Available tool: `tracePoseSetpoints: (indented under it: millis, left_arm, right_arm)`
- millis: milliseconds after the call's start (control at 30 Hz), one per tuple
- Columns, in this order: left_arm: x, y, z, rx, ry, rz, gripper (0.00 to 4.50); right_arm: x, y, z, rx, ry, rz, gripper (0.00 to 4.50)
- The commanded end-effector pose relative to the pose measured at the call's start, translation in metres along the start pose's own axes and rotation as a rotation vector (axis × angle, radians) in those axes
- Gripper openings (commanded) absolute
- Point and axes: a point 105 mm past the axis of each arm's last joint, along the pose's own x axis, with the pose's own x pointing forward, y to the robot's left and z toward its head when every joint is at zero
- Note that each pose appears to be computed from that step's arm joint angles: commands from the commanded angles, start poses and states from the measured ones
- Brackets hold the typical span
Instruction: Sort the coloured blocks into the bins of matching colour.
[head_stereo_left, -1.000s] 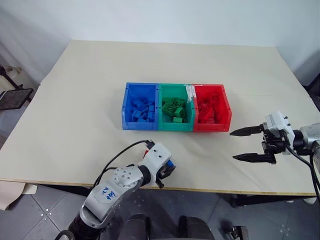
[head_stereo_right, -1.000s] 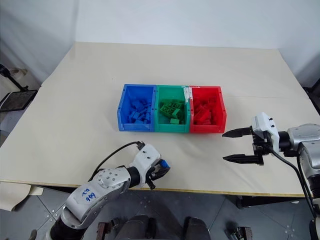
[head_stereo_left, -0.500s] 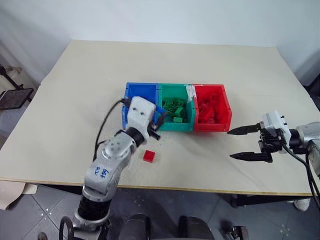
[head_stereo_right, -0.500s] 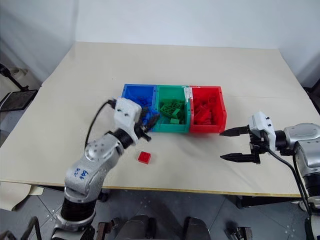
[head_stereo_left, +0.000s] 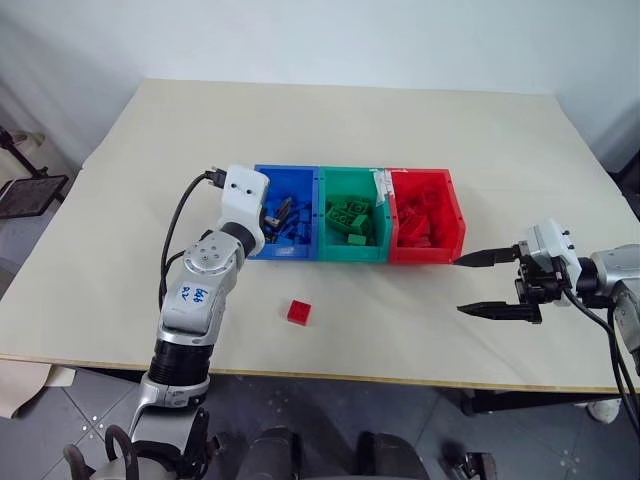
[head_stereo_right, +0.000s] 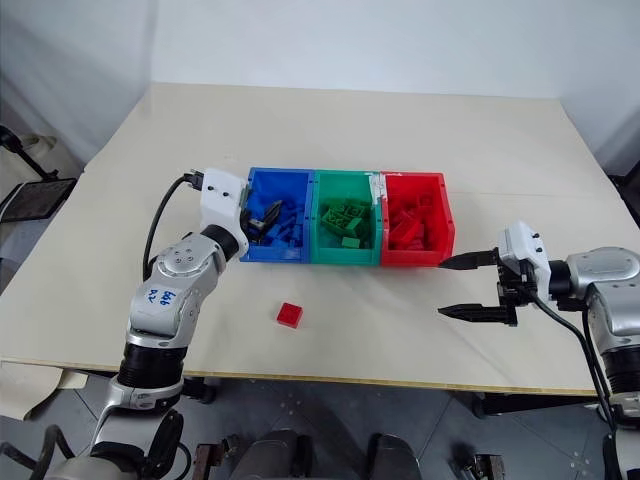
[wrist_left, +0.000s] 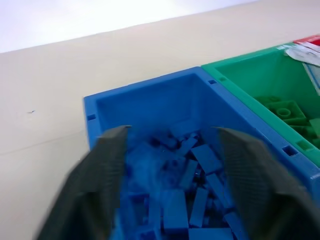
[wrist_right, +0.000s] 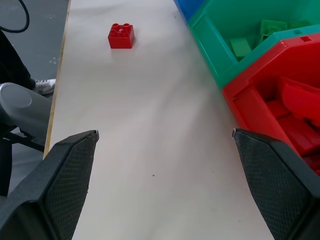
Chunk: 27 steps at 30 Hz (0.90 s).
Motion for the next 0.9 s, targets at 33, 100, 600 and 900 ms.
tracePoseSetpoints:
  millis: [33,100,600,900]
  left_arm:
    - [-0.01,0.002,0.018,0.065,-0.073,-0.052,4.41]
    - [-0.026,-0.007,0.017,0.083,-0.081,-0.171,4.46]
    - [-0.174,0.0,-0.048,0.07,0.111,-0.693,4.46]
    - [-0.208,0.031,-0.065,0.096,0.164,-0.72,4.46]
  right_arm:
    - [-0.005,-0.003,0.011,-0.047,-0.017,-0.001,4.5]
    - [-0.004,-0.003,0.012,-0.05,-0.024,0.008,4.5]
    - [-0.003,-0.011,0.012,-0.039,-0.037,0.043,4.5]
    - [-0.003,-0.013,0.011,-0.045,-0.029,0.055,4.5]
